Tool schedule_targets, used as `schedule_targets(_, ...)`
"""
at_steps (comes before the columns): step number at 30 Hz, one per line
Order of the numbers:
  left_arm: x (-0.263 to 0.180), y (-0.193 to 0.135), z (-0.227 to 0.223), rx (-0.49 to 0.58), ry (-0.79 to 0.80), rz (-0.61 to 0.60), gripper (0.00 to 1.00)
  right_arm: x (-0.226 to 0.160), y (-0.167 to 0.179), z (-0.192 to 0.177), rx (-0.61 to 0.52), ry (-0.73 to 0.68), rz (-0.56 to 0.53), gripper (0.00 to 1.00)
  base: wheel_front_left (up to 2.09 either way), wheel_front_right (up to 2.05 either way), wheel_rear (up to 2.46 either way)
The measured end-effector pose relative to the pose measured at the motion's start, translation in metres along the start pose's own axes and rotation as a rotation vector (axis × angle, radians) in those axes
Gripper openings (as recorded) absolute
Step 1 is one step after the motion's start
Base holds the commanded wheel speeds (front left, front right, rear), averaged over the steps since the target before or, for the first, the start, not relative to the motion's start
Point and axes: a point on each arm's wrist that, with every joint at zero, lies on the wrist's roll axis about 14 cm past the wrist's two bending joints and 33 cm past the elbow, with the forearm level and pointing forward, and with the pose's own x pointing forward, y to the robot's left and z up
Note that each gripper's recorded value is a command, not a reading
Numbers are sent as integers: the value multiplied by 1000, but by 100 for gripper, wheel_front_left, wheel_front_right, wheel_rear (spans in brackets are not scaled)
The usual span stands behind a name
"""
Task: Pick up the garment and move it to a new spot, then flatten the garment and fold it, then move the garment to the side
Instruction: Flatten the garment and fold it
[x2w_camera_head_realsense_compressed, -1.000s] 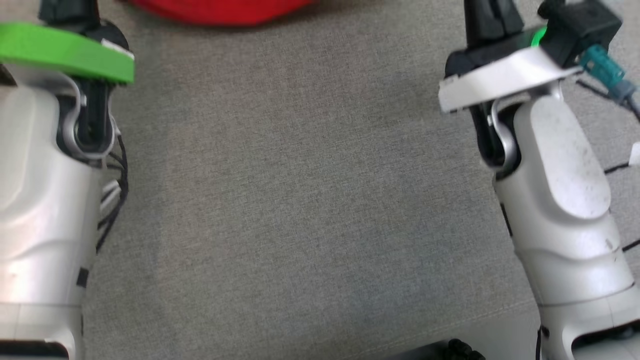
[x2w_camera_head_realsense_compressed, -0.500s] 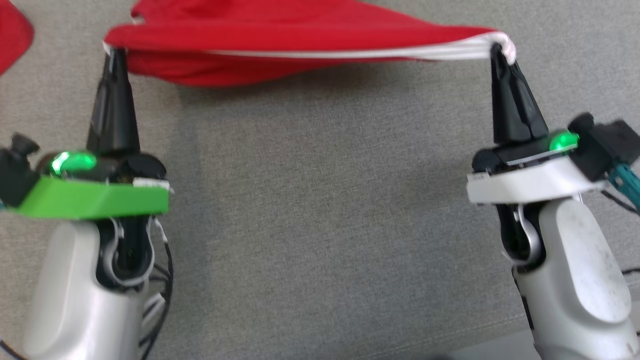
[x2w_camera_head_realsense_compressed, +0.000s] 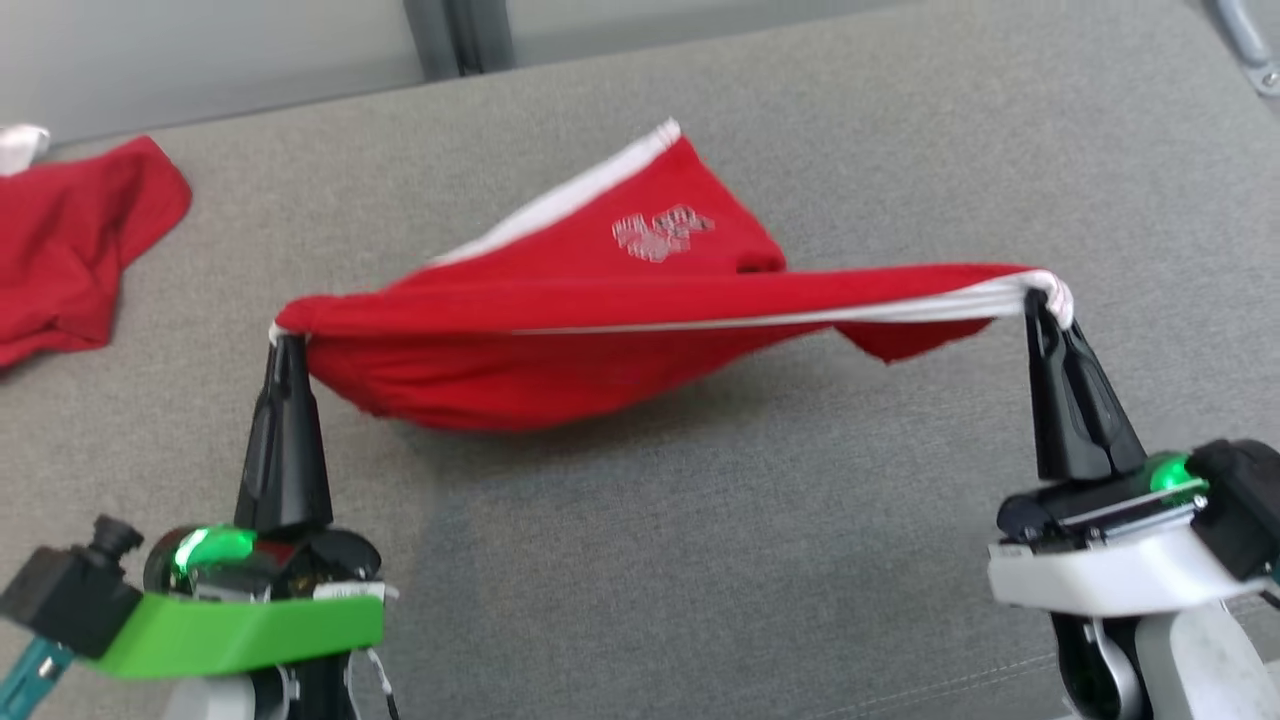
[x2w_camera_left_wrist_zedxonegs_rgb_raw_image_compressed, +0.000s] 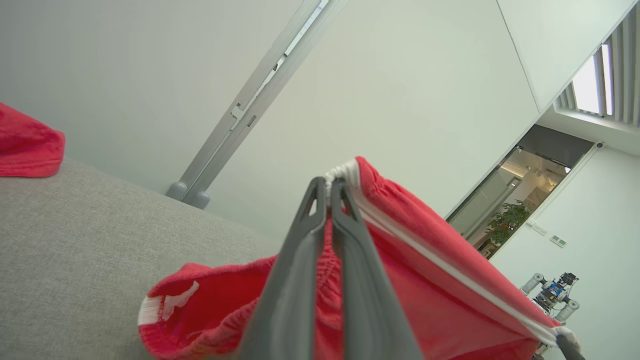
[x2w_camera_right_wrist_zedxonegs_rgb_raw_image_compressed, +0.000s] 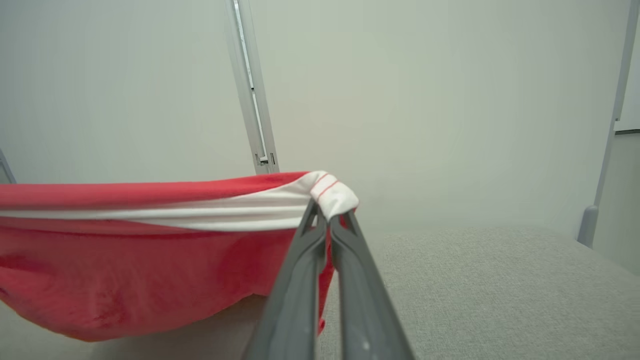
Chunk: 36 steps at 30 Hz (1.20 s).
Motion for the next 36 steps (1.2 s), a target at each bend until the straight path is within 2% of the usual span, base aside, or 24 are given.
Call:
schedule_targets(7,-36,-16,8,-1,1,7,0,-36,4,15,-39,17,13,0,0,0,0)
schedule_targets(17,-78,24,-27,-38,114,190,0,-47,5,-42,29,204,7,0,0,0,0)
schedule_targets(23,-85,55,-45,-81,148,303,0,-23,7,-73,24,269,61,0,0,0,0)
schedule_targets(29,-69,91,-51,-141,136,424,0,16,18,-97,1,320,152,0,0,0,0)
schedule_targets(36,-48,115,-66,-128,179,502,0,60,29,-132,-65,416,259,0,0,0,0)
